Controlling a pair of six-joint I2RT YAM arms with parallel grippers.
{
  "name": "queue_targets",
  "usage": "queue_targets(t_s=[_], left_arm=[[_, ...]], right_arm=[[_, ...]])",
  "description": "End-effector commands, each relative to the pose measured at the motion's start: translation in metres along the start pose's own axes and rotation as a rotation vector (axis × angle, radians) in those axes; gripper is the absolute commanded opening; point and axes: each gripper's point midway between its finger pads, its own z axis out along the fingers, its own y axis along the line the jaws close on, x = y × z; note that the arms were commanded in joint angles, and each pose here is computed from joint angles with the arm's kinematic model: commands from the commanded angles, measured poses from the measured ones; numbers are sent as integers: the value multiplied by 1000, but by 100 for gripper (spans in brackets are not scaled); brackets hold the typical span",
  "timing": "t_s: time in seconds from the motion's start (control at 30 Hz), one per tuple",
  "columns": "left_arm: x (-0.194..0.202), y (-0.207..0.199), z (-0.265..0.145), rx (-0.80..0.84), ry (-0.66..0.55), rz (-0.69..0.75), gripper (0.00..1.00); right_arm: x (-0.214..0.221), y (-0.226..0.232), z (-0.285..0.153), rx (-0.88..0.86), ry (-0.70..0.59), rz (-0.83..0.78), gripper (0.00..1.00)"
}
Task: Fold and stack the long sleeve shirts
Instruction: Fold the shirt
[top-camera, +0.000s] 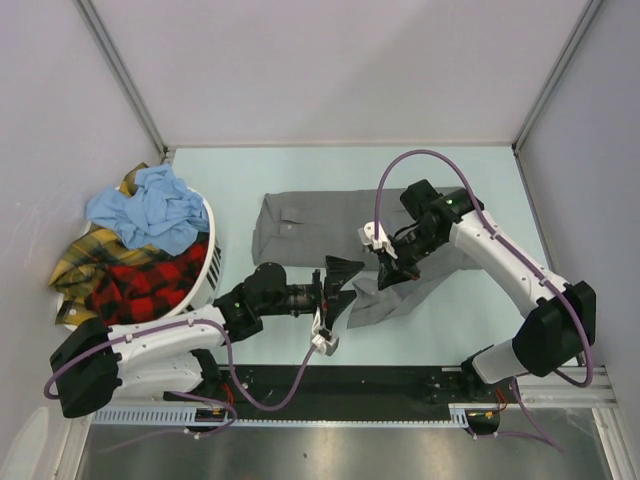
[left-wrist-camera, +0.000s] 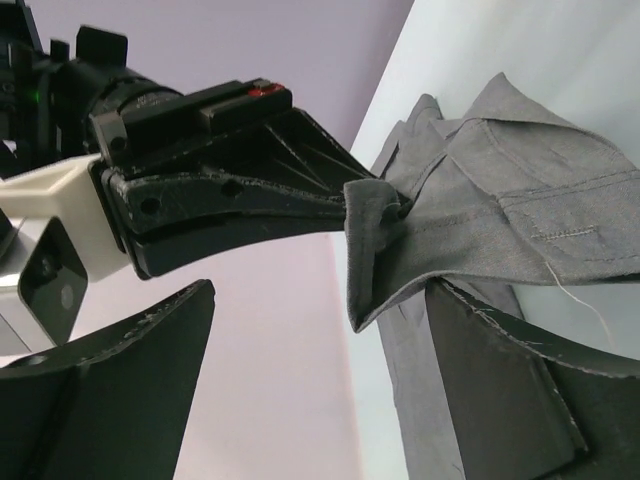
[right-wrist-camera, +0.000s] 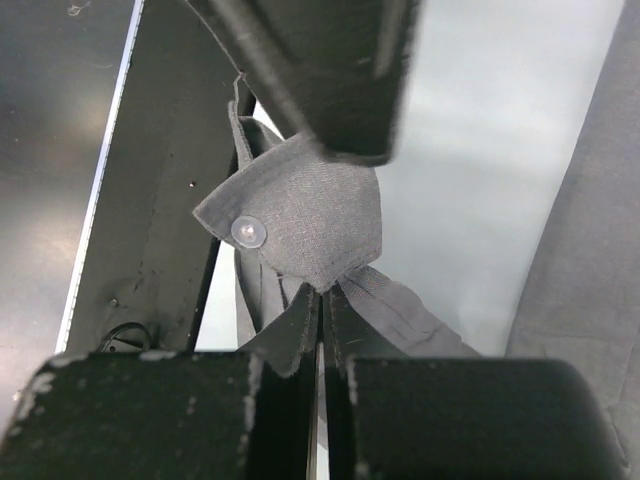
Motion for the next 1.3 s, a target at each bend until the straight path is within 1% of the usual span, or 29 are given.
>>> queue_targets(t_s=[0.0,0.03,0.07,0.13,0.27,0.3,0.4,0.47,0.5,0.53,0.57,0.6,0.63,0.67,0.7,0.73,0.77,0.8,0.83,0.87,0.9,0.93,0.97,1.0,1.03,1.07,1.17,1.23,1.27], left_arm=[[-22,-2,2,18,-84,57,88],[-24,-6,3,35,-95,57,82],[-29,-9,4,56,-118,72,77],[-30,-18,6,97,-129,71,71],[-33,-20,11,123,-155,90,62],[-34,-17,12,131,-155,85,54],[-33,-16,17,157,-153,73,40],[-35,-15,19,160,-155,76,35],[-34,-14,19,162,-152,75,26],[-35,-13,20,162,-147,49,18],[-36,-5,21,158,-143,24,12],[-35,-2,22,159,-135,-11,2],[-32,2,23,155,-107,-96,0],[-32,14,23,156,-95,-138,0],[-30,17,24,168,-84,-186,0],[-27,21,23,167,-66,-300,0],[-28,40,24,158,-63,-353,0],[-23,39,28,179,-45,-429,0],[-14,44,26,165,-2,-581,0],[-11,65,28,144,16,-654,0],[-6,68,30,150,41,-734,0],[10,59,34,177,95,-866,0],[16,71,33,175,131,-924,0],[23,74,34,170,160,-982,0],[44,64,36,173,224,-1099,0],[50,76,34,155,252,-1145,0],[84,77,34,135,352,-1329,0],[98,79,30,120,385,-1445,0],[103,78,32,129,401,-1479,0]], right_arm=[[-21,-2,-4,-8,-68,-21,0],[-21,-3,-4,-12,-70,-19,0],[-22,-3,-3,-17,-71,-15,0],[-24,-4,-3,-16,-78,-20,0],[-25,-4,-1,-23,-81,-19,0],[-25,-4,-1,-25,-82,-18,0],[-26,-4,-1,-26,-81,-18,0],[-25,-3,-1,-23,-74,-11,0],[-25,-3,0,-23,-71,-9,1],[-25,-4,-1,-20,-71,-9,3],[-23,-5,-1,-12,-61,16,12],[-22,-10,-4,13,-60,21,18],[-22,-15,-8,39,-60,39,27],[-20,-19,-13,64,-58,66,49],[-19,-27,-19,104,-66,74,63],[-13,-39,-34,167,-77,103,77],[-14,-47,-45,214,-80,117,96],[-14,-59,-58,269,-87,118,98],[-8,-70,-77,335,-93,148,99],[-6,-78,-90,368,-108,179,100],[-13,-84,-108,411,-131,194,100],[-14,-88,-119,423,-165,223,100],[-3,-96,-138,466,-183,277,100],[-5,-96,-151,481,-203,310,100],[-6,-96,-159,488,-229,332,100],[2,-98,-174,522,-249,372,100],[1,-95,-188,538,-315,454,100],[-4,-89,-187,532,-336,473,100],[-5,-87,-185,530,-347,486,100]])
